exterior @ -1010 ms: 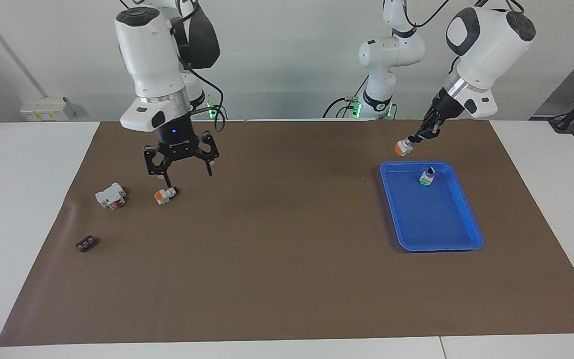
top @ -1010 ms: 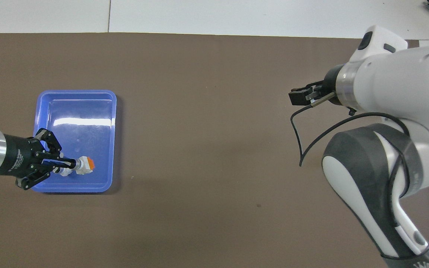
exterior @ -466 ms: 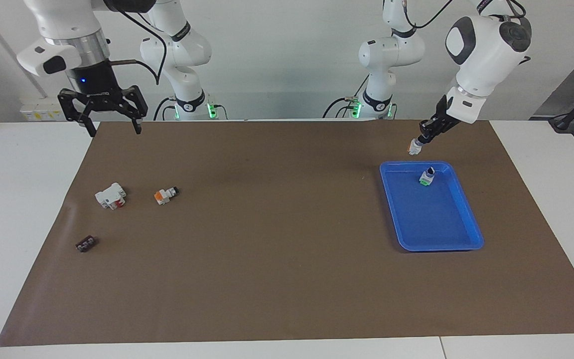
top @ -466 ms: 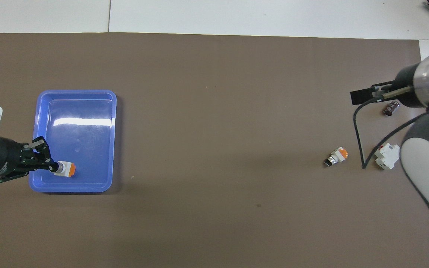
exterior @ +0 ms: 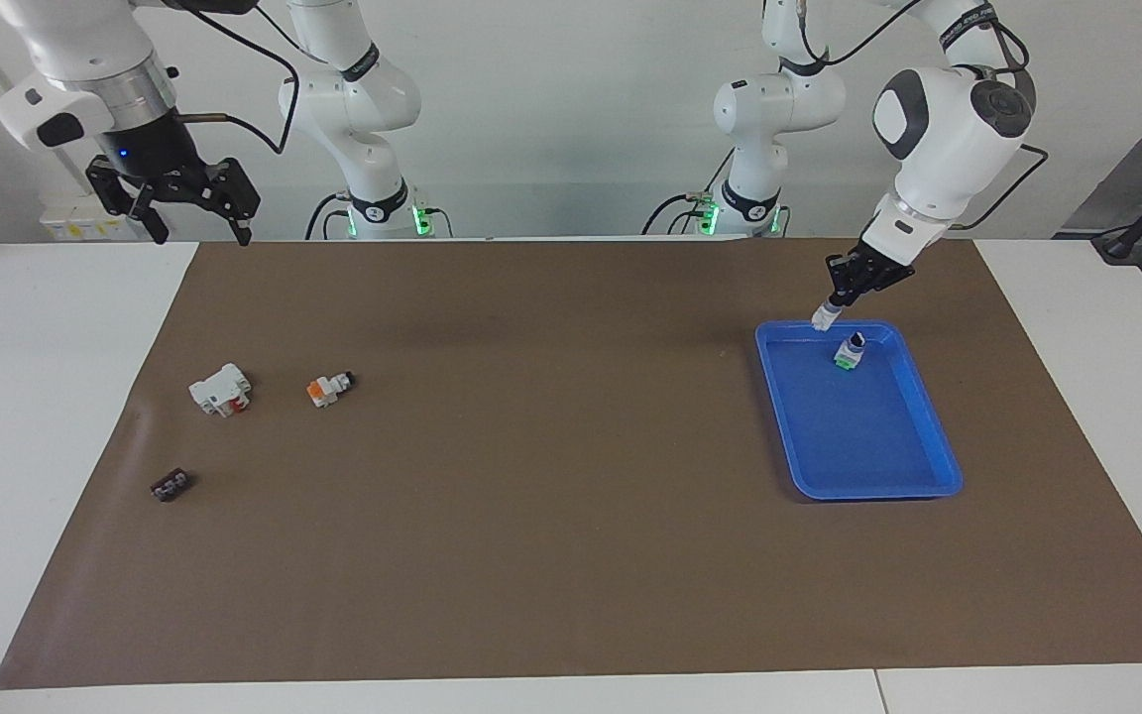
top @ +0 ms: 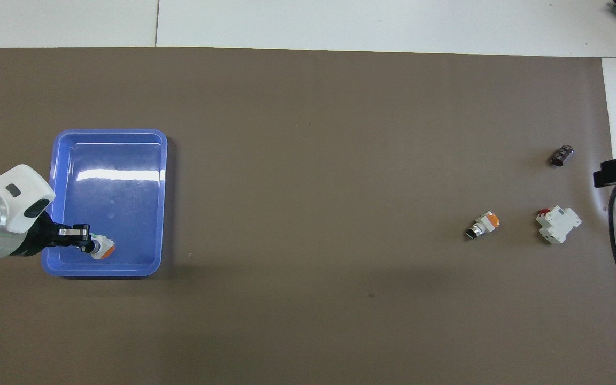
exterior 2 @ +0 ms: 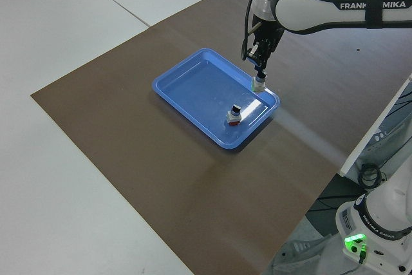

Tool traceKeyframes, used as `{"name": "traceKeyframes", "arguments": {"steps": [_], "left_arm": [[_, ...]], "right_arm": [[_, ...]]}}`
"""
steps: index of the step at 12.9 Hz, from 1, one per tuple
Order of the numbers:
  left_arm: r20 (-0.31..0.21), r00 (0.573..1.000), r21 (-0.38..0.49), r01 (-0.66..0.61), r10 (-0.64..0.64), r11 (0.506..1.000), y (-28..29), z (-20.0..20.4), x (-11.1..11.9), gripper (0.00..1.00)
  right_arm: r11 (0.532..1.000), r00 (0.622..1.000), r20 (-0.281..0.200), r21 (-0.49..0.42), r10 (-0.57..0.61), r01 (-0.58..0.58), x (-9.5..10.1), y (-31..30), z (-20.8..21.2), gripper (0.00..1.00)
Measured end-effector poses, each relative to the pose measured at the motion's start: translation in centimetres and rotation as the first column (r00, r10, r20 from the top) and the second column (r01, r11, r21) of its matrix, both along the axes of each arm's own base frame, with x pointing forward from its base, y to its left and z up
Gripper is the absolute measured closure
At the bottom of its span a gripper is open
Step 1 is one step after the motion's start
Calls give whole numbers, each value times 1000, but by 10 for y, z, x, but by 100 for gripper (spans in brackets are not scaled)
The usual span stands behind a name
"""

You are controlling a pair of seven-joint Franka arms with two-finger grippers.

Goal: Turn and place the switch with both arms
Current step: 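Open the left gripper and lift it away from the tray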

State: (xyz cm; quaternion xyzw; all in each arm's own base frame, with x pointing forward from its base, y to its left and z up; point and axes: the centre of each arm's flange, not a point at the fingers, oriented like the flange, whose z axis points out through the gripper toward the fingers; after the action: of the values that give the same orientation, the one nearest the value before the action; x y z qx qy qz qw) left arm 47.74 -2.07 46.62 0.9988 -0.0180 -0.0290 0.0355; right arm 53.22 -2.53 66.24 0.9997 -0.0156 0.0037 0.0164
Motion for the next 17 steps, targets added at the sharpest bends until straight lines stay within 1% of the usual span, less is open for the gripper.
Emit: {"name": "traceKeyframes", "arguments": {"steps": [1, 2, 3, 4, 5, 7, 9, 11, 14, 15, 17], "left_arm": [[3, 1000, 24, 25, -25, 999, 0, -1, 2, 78], [10, 999, 48, 51, -52, 998, -3, 1, 6, 66], [20, 997, 59, 72, -73, 996, -9, 7, 10, 62], [28, 996, 64, 86, -88, 994, -15, 17, 16, 60], [22, 995, 68, 97, -99, 993, -18, 30, 24, 59], [-22, 993, 64, 116, -115, 991, -24, 63, 38, 56], [-64, 988, 56, 145, -142, 988, -36, 95, 49, 55], [-99, 982, 50, 169, -163, 984, -46, 120, 53, 54], [-146, 971, 40, 195, -188, 980, -57, 144, 60, 54], [-151, 969, 37, 203, -195, 979, -61, 149, 63, 54], [-132, 972, 37, 202, -196, 979, -61, 158, 65, 51]], "right_arm": [[1000, 1000, -3, 0, 2, -2, 0, 2, -1, 0], [1000, 1000, -3, 0, 5, -5, 0, 3, -2, 0], [1000, 1000, -4, 0, 6, -6, 1, 4, -4, 0], [1000, 1000, -4, 0, 4, -4, 1, 3, -4, 0], [1000, 1000, -4, 0, 0, 0, 0, 1, -4, 0], [1000, 1000, -4, 1, -4, 4, -1, 1, -4, 0], [999, 999, -7, 3, -51, 51, -2, 5, -4, 0], [997, 997, -16, 8, -73, 73, -4, 7, -4, 0], [997, 997, -22, 12, -79, 79, -5, 7, -6, 0], [997, 996, -32, 12, -79, 79, -6, 7, -9, 0], [997, 996, -48, 13, -78, 79, -9, 7, -17, 0]]}}
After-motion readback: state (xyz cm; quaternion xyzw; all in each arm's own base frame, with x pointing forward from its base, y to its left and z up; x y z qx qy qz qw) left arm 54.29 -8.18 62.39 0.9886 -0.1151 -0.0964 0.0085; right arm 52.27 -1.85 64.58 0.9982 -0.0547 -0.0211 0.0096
